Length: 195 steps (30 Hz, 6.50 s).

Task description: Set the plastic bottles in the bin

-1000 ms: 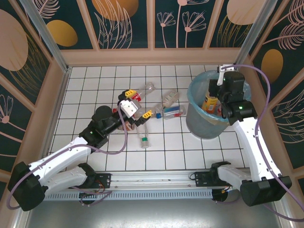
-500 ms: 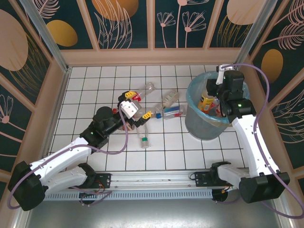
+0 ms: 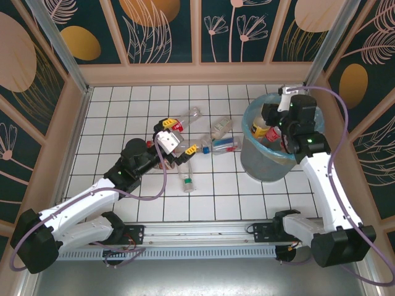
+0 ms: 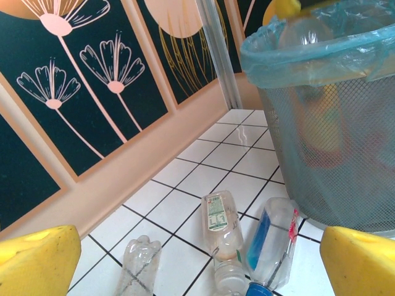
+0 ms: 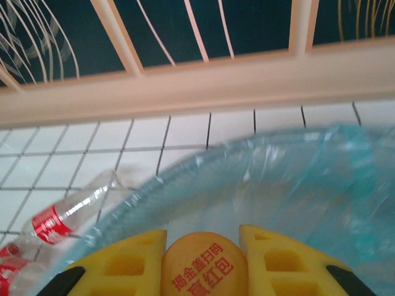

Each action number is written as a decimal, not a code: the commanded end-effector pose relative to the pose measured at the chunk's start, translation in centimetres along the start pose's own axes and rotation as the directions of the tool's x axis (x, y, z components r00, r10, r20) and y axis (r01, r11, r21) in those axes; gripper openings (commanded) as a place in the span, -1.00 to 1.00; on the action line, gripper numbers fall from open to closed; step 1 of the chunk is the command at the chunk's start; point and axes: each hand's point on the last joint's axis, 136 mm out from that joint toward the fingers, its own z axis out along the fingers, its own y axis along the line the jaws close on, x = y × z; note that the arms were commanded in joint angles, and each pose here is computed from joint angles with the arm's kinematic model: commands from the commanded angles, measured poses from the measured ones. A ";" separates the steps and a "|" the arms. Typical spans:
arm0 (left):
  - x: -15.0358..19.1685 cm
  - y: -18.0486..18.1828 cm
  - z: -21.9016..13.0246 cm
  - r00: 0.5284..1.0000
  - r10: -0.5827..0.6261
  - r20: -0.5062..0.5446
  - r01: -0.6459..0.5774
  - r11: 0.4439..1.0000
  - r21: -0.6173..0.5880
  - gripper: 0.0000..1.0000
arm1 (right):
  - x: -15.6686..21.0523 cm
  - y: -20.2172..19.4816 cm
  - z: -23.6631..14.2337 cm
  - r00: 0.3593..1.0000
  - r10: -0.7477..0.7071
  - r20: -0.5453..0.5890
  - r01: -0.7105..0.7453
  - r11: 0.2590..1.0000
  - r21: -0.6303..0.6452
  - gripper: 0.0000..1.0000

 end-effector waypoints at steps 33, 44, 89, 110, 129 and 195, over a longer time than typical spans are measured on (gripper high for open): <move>-0.2 0.6 -0.9 1.000 0.027 0.014 -0.027 0.999 -0.042 0.98 | -5.5 1.7 -3.7 0.983 -0.016 0.183 0.026 0.998 -0.054 0.01; 1.8 3.1 0.1 0.978 -0.147 -0.151 0.118 0.976 -0.182 0.98 | -5.8 4.4 -3.3 0.984 0.008 0.177 0.019 0.988 -0.153 -0.22; 11.3 17.9 -11.5 0.646 -0.764 -0.002 0.447 0.380 -0.809 0.97 | 18.0 30.0 13.0 0.673 -0.678 -0.296 0.356 0.648 -0.674 0.16; 11.9 16.6 -12.7 0.678 -0.732 -0.066 0.401 0.444 -0.802 0.97 | 26.1 32.1 17.8 0.457 -0.801 -0.387 0.412 0.576 -0.706 0.35; 12.0 16.7 -13.0 0.684 -0.727 -0.062 0.393 0.439 -0.808 0.97 | 29.2 31.0 18.4 0.320 -0.866 -0.385 0.437 0.495 -0.751 0.49; -8.2 -0.6 6.6 0.851 -0.520 -0.072 0.525 0.848 0.071 0.77 | -2.9 3.4 -5.6 0.924 0.003 0.383 0.056 0.988 -0.143 0.14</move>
